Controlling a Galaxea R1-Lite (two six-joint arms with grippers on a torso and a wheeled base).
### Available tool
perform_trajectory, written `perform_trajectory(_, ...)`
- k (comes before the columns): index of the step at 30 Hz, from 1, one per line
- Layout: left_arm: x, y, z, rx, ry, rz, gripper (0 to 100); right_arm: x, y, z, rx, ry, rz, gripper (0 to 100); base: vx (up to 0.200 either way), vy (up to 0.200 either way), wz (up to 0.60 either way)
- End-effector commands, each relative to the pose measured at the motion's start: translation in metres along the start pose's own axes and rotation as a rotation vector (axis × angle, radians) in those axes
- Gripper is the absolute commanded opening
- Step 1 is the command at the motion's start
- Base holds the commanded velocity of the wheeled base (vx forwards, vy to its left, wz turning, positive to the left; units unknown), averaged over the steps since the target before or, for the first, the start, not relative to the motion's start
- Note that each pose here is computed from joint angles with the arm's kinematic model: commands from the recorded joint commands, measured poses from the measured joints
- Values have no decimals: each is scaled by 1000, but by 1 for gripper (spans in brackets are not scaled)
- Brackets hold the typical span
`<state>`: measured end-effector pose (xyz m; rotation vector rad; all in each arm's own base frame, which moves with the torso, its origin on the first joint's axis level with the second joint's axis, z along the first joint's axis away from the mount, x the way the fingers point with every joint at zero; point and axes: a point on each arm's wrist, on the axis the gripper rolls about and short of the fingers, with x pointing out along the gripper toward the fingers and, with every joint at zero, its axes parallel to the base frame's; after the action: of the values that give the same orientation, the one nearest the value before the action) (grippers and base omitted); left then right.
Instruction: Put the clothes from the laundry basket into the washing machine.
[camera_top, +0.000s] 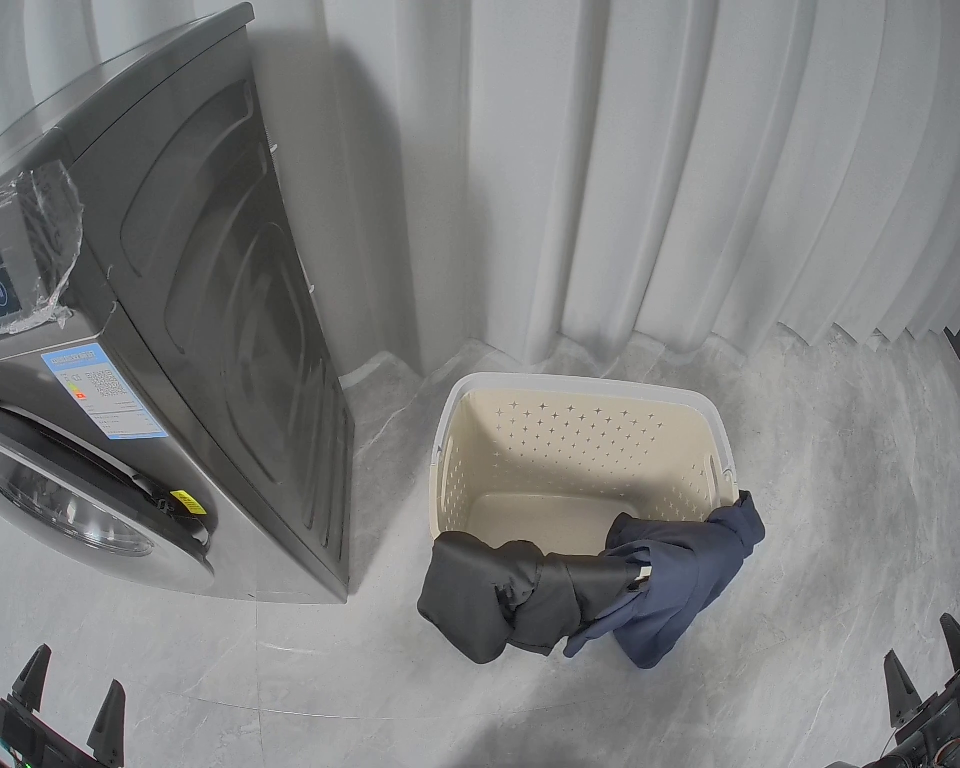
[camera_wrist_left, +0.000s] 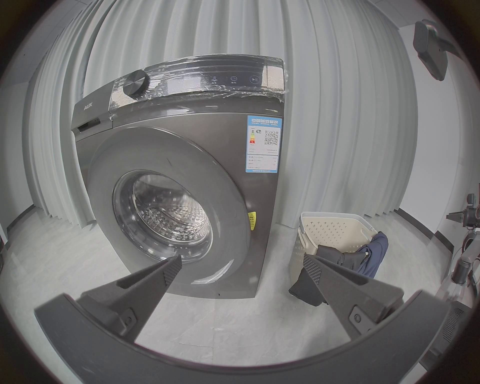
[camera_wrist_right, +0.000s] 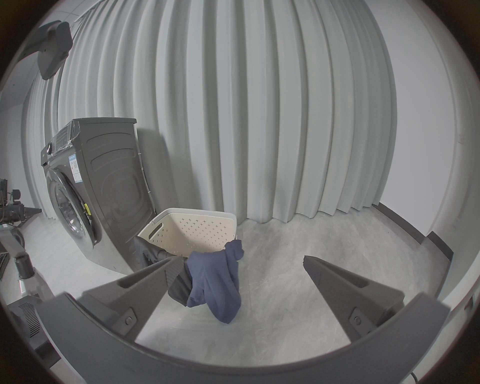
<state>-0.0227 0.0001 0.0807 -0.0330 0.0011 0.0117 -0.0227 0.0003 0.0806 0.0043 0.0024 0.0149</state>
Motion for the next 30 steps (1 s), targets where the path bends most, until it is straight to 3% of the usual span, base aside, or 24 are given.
perform_trajectory(1,0,0,-5,-1,3,1,100,0,0,-5,0,1,2,100,-200,0,0)
perform_trajectory(5,0,0,-5,-1,2,2,100,0,0,-5,0,-1,2,100,-200,0,0)
perform_trajectory(11,0,0,-5,-1,2,2,100,0,0,-5,0,-1,0,100,0,0,0)
perform_trajectory(30,0,0,-5,-1,2,2,100,0,0,-5,0,-1,2,100,0,200,0)
